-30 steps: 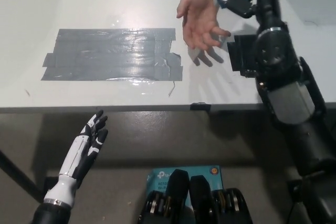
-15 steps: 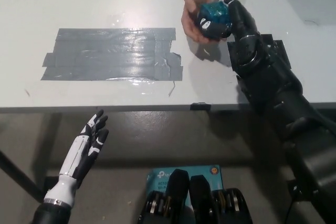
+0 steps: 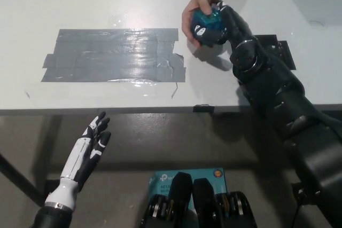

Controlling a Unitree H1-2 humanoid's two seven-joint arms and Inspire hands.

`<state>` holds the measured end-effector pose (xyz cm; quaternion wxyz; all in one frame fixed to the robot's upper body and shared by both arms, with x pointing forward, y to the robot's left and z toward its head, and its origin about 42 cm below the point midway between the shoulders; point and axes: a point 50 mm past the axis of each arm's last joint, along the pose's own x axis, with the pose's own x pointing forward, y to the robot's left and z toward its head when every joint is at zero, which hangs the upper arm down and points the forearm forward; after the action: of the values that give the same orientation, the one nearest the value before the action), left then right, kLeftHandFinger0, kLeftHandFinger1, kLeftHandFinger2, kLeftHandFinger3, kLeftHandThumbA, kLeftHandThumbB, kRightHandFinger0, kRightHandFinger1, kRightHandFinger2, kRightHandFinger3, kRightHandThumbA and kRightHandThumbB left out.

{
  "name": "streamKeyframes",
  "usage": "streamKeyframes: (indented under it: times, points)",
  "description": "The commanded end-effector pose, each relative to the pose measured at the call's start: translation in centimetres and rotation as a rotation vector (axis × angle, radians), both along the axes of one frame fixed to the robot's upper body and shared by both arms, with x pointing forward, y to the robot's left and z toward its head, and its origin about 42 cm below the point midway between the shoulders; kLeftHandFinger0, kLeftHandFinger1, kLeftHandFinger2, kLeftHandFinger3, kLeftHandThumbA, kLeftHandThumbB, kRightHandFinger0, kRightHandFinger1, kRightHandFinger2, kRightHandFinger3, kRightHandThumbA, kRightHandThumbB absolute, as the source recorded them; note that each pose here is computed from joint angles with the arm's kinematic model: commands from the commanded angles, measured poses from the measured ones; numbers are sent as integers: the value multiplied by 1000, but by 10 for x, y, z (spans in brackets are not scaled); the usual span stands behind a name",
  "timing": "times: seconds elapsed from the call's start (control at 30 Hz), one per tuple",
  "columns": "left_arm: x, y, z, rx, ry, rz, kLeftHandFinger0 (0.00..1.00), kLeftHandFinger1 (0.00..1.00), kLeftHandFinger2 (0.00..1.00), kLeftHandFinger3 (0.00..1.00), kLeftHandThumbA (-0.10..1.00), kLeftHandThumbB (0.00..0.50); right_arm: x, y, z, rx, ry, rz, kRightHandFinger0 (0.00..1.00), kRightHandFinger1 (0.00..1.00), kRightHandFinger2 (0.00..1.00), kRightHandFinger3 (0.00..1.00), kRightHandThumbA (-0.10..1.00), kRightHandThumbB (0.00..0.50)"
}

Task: A rubick's cube is kept in the black marked spot on the table and the robot uses its right arm to pick it up and hands it to a person

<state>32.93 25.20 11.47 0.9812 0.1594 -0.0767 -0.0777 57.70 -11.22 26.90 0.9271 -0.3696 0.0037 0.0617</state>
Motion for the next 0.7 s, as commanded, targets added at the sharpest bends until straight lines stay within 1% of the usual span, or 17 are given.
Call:
streamKeyframes:
  times: [0.0,0.03,0.07,0.1,0.23,0.33,0.37,0.43,0.47,0.5,0.53,0.63,0.67]
  points:
    - [6,-1,15,15,-66,-20,1000,1000,1000,1000,915,205,8,15,42,-18,-25,127,1000,1000,1000,1000,613,496]
    - [6,-1,15,16,-67,-21,1000,1000,1000,1000,915,205,8,14,42,-20,-27,128,1000,1000,1000,1000,616,499]
    - [6,-1,15,17,-69,-21,1000,1000,1000,1000,913,204,9,10,43,-19,-45,125,1000,1000,1000,1000,652,500]
    - [6,-1,15,17,-70,-21,1000,1000,1000,1000,913,204,9,10,43,-19,-50,125,1000,1000,1000,1000,654,500]
    - [7,-1,15,20,-72,-20,1000,1000,1000,1000,911,202,11,0,58,-18,-147,110,1000,1000,1000,1000,697,500]
    - [7,-1,15,22,-67,-18,1000,1000,1000,1000,912,206,8,-15,83,42,-258,120,1000,1000,1000,1000,700,492]
    - [7,0,16,25,-68,-18,1000,1000,1000,1000,912,206,3,-23,93,60,-309,121,1000,1000,1000,1000,719,500]
    - [7,0,16,26,-67,-20,1000,1000,1000,1000,912,205,-10,-36,109,77,-387,134,1000,1000,1000,1000,745,473]
    - [7,0,17,26,-67,-21,1000,1000,1000,1000,912,204,-15,-40,114,83,-411,142,1000,1000,1000,1000,747,471]
    - [7,1,18,26,-68,-22,1000,1000,1000,1000,911,203,-24,-48,122,98,-445,153,1000,1000,1000,1000,754,477]
    - [8,1,18,25,-69,-22,1000,1000,1000,1000,911,202,-32,-55,127,117,-471,159,1000,1000,1000,1000,774,495]
    - [9,3,20,24,-66,-18,1000,1000,1000,1000,904,198,-83,-88,144,147,-603,175,1000,1000,1000,1000,840,500]
    - [10,3,20,24,-68,-17,1000,1000,1000,1000,904,197,-91,-92,145,150,-621,179,1000,1000,1000,1000,842,500]
